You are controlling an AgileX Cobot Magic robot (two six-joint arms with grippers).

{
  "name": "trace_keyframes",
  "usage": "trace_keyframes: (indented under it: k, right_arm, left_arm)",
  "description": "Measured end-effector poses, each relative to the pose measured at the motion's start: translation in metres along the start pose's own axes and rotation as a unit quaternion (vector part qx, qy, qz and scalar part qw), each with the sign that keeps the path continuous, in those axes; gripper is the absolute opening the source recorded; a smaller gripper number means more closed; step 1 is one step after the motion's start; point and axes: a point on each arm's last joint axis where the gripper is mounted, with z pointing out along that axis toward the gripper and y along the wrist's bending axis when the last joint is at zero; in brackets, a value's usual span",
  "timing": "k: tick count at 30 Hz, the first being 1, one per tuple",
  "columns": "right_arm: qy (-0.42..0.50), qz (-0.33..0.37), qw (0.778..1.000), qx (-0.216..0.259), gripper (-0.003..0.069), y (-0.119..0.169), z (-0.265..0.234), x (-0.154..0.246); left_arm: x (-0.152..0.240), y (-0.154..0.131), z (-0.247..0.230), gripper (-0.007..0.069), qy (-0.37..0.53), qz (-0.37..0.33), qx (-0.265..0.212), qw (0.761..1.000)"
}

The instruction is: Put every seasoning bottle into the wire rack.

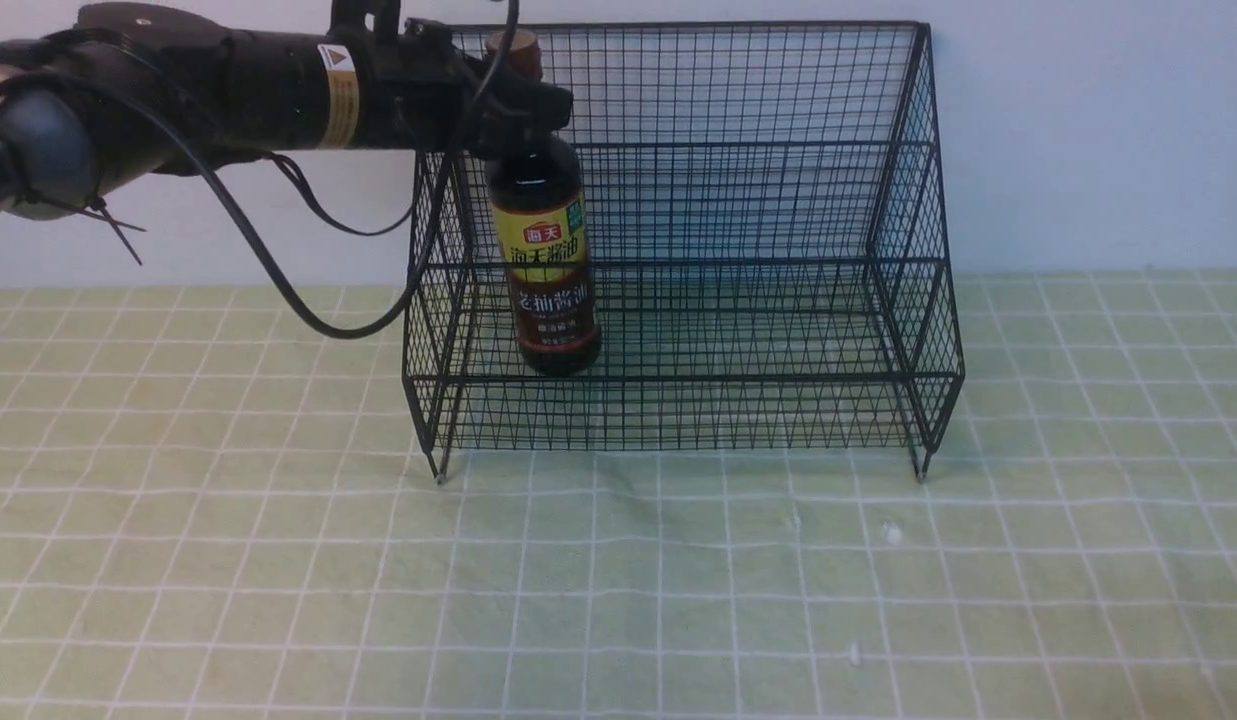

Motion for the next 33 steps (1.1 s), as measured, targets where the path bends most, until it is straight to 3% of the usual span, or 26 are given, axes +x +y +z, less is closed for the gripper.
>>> trace_keyframes:
  k: [3,10,15,19,22,23,24,25,26,33]
  right_arm:
    - [0.0,0.0,1.0,0.0,-0.0015,0.0,0.0,0.0]
    - [0.0,0.0,1.0,0.0,-0.0015,0.0,0.0,0.0]
    - [0.0,0.0,1.0,0.0,-0.0015,0.0,0.0,0.0]
    - [0.0,0.0,1.0,0.0,-0.0015,0.0,0.0,0.0]
    - [0.0,0.0,1.0,0.0,-0.0015,0.0,0.0,0.0]
    - [0.0,0.0,1.0,0.0,-0.0015,0.0,0.0,0.0]
    - [0.0,0.0,1.0,0.0,-0.0015,0.0,0.0,0.0]
    - [0.0,0.0,1.0,0.0,-0.0015,0.0,0.0,0.0]
    - [0.0,0.0,1.0,0.0,-0.0015,0.0,0.0,0.0]
    - [0.0,0.0,1.0,0.0,-0.0015,0.0,0.0,0.0]
  left_arm:
    - [0.0,0.0,0.0,0.0297,0.0,-0.005,0.002,1.0]
    - [-0.012,-0.011,-0.009,0.0475,-0.009,-0.014,0.024,1.0]
    - [-0.035,-0.022,-0.031,0.0475,-0.033,-0.015,0.022,0.999]
    - [-0.053,-0.027,-0.055,0.0412,-0.057,-0.055,0.012,0.997]
    - [-0.066,-0.028,-0.081,0.0277,-0.074,-0.087,0.009,0.993]
    - [-0.073,-0.029,-0.097,0.019,-0.081,-0.093,0.013,0.992]
    - [-0.073,-0.03,-0.099,0.0176,-0.081,-0.093,0.016,0.992]
    - [-0.078,-0.032,-0.114,0.0079,-0.084,-0.088,0.023,0.992]
    - [-0.082,-0.034,-0.127,0.0038,-0.086,-0.082,0.029,0.992]
    - [-0.103,-0.059,-0.203,-0.0006,-0.109,-0.029,0.027,0.993]
